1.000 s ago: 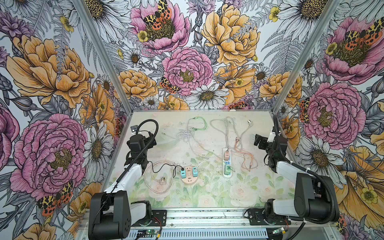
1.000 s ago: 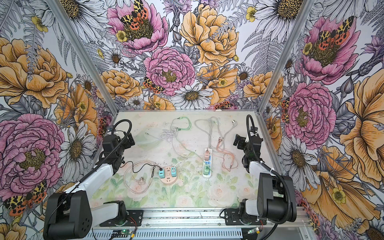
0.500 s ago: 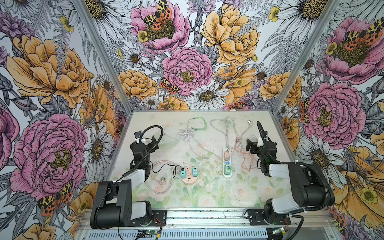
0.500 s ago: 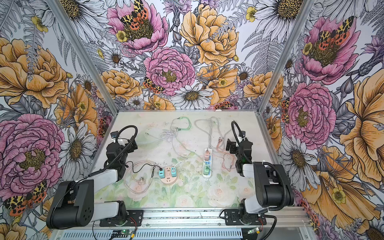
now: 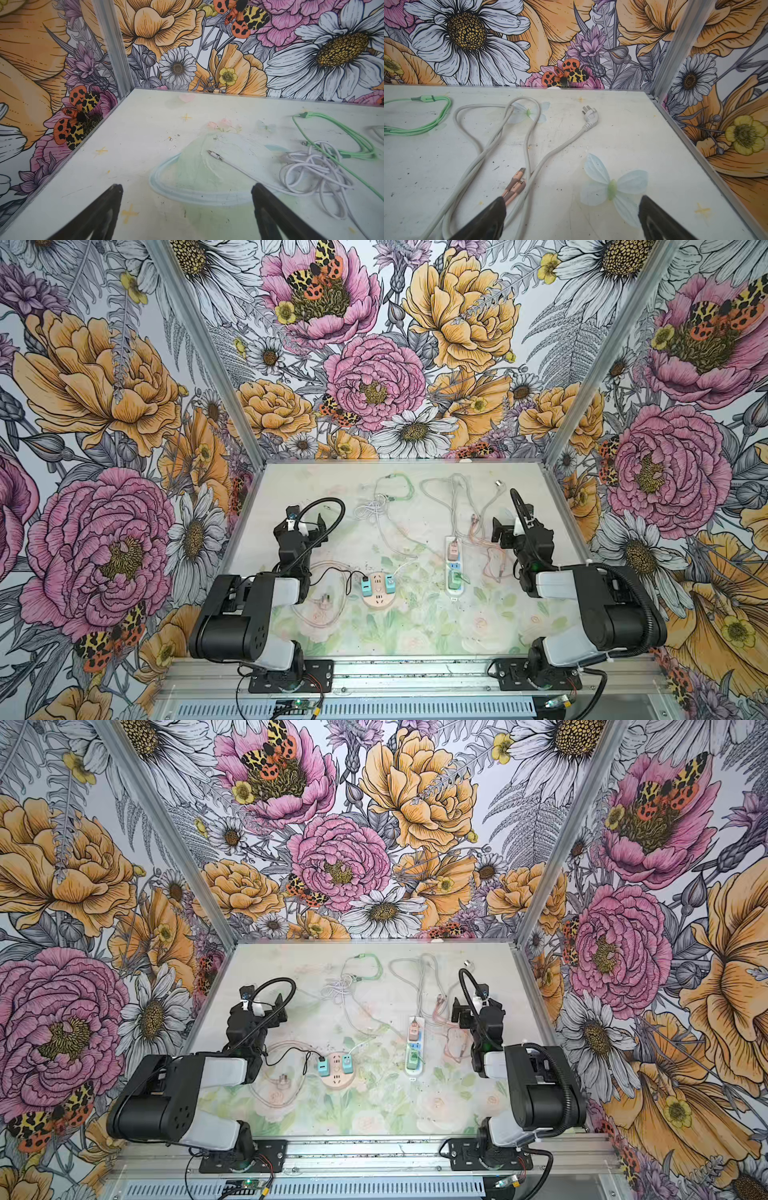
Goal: Insert the plug
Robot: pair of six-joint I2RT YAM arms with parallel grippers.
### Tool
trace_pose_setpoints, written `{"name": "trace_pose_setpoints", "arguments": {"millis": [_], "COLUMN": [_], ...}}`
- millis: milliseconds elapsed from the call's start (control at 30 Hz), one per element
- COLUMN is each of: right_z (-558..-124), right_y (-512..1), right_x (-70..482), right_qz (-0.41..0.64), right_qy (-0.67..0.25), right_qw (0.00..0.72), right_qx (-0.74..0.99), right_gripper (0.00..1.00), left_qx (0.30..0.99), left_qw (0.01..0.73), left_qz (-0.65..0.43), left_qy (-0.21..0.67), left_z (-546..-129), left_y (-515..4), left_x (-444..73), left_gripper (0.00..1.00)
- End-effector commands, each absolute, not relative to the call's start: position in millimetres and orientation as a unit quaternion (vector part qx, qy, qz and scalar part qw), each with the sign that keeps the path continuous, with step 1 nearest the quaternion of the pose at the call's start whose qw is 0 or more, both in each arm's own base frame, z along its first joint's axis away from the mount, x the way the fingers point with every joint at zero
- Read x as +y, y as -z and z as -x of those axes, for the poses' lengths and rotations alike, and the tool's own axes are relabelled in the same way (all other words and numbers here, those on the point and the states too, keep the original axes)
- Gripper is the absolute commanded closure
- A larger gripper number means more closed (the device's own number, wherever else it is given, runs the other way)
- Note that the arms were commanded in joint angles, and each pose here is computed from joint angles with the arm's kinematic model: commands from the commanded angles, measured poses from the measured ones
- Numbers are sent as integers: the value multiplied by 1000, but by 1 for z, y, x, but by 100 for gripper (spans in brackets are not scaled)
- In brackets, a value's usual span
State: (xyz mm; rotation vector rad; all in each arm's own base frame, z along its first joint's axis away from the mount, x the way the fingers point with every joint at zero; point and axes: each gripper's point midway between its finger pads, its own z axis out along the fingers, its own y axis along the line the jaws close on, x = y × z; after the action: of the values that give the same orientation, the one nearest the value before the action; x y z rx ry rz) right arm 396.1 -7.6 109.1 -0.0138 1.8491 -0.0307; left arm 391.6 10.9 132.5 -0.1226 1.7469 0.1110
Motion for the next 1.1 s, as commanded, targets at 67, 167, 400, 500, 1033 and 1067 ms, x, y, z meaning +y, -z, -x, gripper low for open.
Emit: {"name": "trace_pose_setpoints", "arguments": {"millis": [67,167,400,500,1033,1067], "right_z": [-404,-404,-403,-403,-403,-403], "right_y": [-112,-112,-112,-113,-112,-112], "right_x": [-17,-18,-18,-18,-18,-18], "right_qz": [-21,-22,-21,-22,-22,-21], "right_qy": [30,29,29,30,30,29], "right_qw": [601,602,603,603,603,603], "right_qx": [798,798,797,797,797,797], "right_gripper": [0,1,1,0,1,1], "left_qx": [745,747,757,758,755,755], "left_qw": [660,655,645,644,642,642], "left_qz": [65,76,98,97,111,108], "left_qy": [-73,-83,-38,-39,-73,-74], "left_z": [-391,-396,-400,-400,-398,-399], "left_y": [-142,-136,-131,-131,-131,-132], "left_x": [18,23,36,36,39,39], "left_gripper": [1,2,1,1,1,1]}}
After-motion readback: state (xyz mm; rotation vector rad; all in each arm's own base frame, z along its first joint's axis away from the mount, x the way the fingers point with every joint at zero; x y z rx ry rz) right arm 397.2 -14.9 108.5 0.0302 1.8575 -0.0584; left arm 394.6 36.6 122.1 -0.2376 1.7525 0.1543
